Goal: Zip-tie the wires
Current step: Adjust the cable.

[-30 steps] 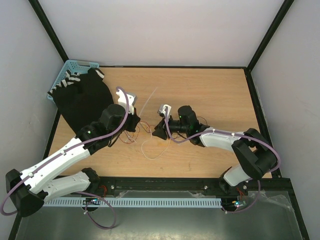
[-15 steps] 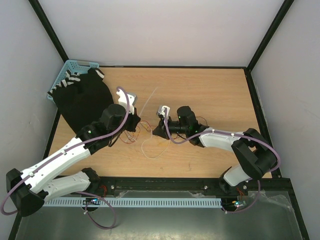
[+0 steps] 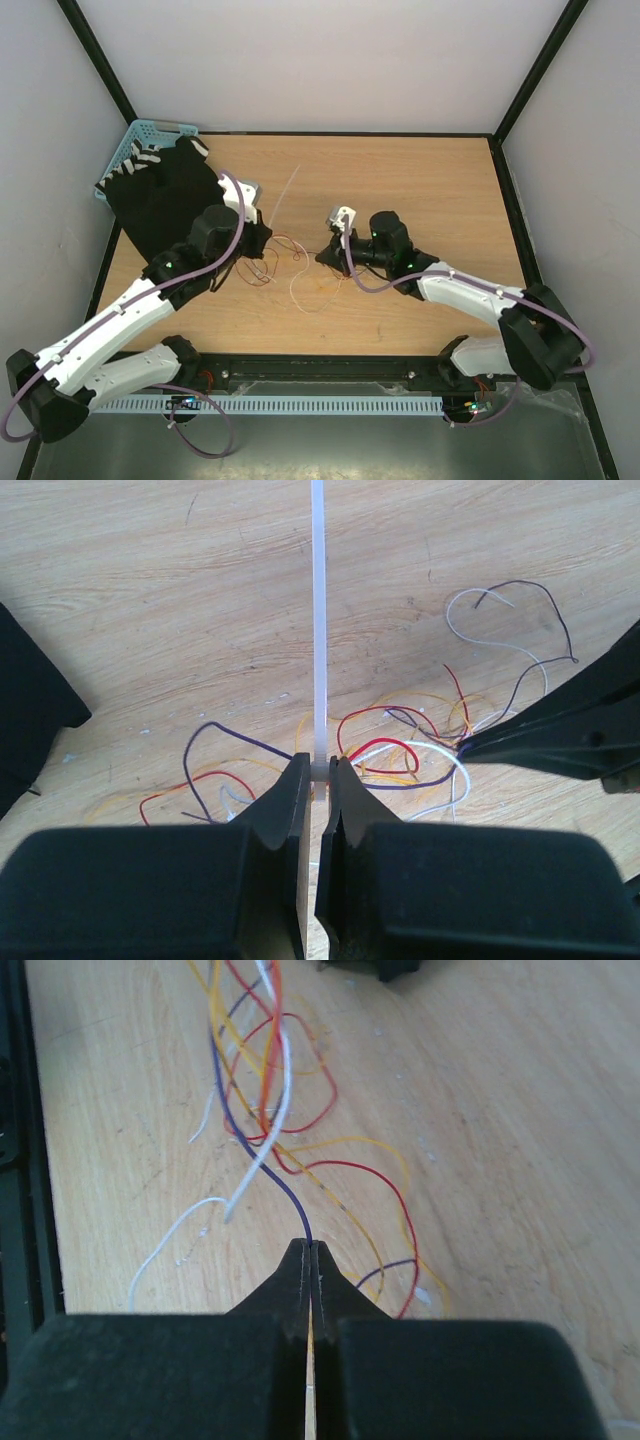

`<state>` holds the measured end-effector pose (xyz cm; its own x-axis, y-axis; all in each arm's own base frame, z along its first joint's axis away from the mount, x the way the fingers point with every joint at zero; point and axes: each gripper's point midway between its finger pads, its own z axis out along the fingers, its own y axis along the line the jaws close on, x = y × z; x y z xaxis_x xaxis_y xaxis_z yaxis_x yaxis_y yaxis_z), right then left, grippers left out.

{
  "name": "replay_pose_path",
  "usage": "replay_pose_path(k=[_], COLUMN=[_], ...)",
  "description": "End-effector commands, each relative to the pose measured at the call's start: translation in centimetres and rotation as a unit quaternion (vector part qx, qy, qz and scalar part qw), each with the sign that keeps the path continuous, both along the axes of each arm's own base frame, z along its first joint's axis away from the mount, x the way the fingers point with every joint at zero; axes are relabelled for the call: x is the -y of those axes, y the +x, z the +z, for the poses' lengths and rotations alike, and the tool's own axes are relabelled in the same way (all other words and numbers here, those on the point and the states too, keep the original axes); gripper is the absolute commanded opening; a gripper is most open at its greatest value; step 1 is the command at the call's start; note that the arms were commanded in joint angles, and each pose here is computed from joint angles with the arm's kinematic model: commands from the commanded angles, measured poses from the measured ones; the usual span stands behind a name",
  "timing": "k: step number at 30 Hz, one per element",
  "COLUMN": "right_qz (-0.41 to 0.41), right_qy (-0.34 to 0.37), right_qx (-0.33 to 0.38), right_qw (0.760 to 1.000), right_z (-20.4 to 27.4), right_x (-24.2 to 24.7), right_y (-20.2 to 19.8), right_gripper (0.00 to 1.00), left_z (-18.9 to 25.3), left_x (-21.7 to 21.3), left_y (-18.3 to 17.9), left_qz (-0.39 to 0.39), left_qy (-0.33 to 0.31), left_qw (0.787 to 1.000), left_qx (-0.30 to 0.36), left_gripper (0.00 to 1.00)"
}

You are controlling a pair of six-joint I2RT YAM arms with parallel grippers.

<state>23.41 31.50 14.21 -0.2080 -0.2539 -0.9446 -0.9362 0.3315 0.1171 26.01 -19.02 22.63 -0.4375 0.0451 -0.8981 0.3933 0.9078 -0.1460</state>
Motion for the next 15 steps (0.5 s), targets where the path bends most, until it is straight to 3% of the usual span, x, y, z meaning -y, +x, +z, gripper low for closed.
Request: replay_pose_path(k=[1,15], right_qz=[-0.05,-0.236], right_qy=[-0.02,-0.027], right_qx=[-0.004,-0.023], right_qw=[0.999,0.971], right_z=[-0.2,-0.1], right_x=[2.9,9.7], right_y=[0.9,5.1], right_gripper=[0.0,0.0], left_z=[0.9,1.4], left_x=[-0.9,-1.9], left_y=[0.0,-0.1], left_qz=[0.012,0.021], left_qy=[-0.006,-0.005], left_qw=[1.0,1.0], left_qx=[0.013,0.016], left_gripper=[0.0,0.0])
